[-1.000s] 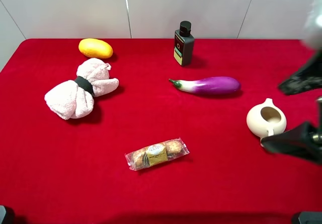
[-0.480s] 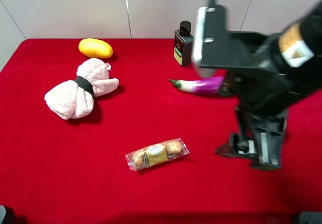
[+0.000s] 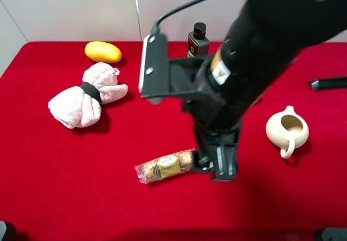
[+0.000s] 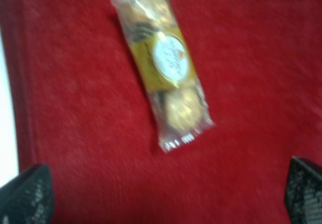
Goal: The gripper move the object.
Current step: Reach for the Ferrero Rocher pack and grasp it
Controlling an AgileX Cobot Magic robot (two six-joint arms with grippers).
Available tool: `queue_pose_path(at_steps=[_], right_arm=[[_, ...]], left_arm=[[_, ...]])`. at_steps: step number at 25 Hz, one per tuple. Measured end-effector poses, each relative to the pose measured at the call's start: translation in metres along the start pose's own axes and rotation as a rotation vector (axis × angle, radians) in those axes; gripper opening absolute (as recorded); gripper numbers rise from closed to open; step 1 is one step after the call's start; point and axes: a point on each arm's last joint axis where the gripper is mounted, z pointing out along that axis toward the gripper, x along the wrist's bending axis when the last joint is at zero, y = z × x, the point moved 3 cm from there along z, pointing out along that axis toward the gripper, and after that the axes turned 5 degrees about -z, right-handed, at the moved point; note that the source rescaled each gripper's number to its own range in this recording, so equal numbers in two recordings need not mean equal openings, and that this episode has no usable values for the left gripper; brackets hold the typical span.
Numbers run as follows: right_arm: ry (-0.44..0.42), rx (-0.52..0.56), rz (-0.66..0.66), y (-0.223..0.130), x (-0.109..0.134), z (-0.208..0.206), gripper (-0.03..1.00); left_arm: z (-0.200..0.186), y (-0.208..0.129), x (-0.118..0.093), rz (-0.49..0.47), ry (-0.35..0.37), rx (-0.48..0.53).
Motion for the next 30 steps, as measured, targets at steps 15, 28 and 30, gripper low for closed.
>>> queue_pose_path(at_steps=[15,28,30], right_arm=[[0.047,0.014,-0.04,0.013,-0.009,0.07,1.0],[0.087,0.077,-0.055,0.008,-0.01,0.121,1.0],[0.091,0.083,-0.055,0.007,-0.01,0.126,1.0]], left_arm=[[0.0,0.0,0.0,0.0,0.0,0.0],[0.0,0.0,0.0,0.0,0.0,0.0],[0.0,0.0,0.0,0.0,0.0,0.0]])
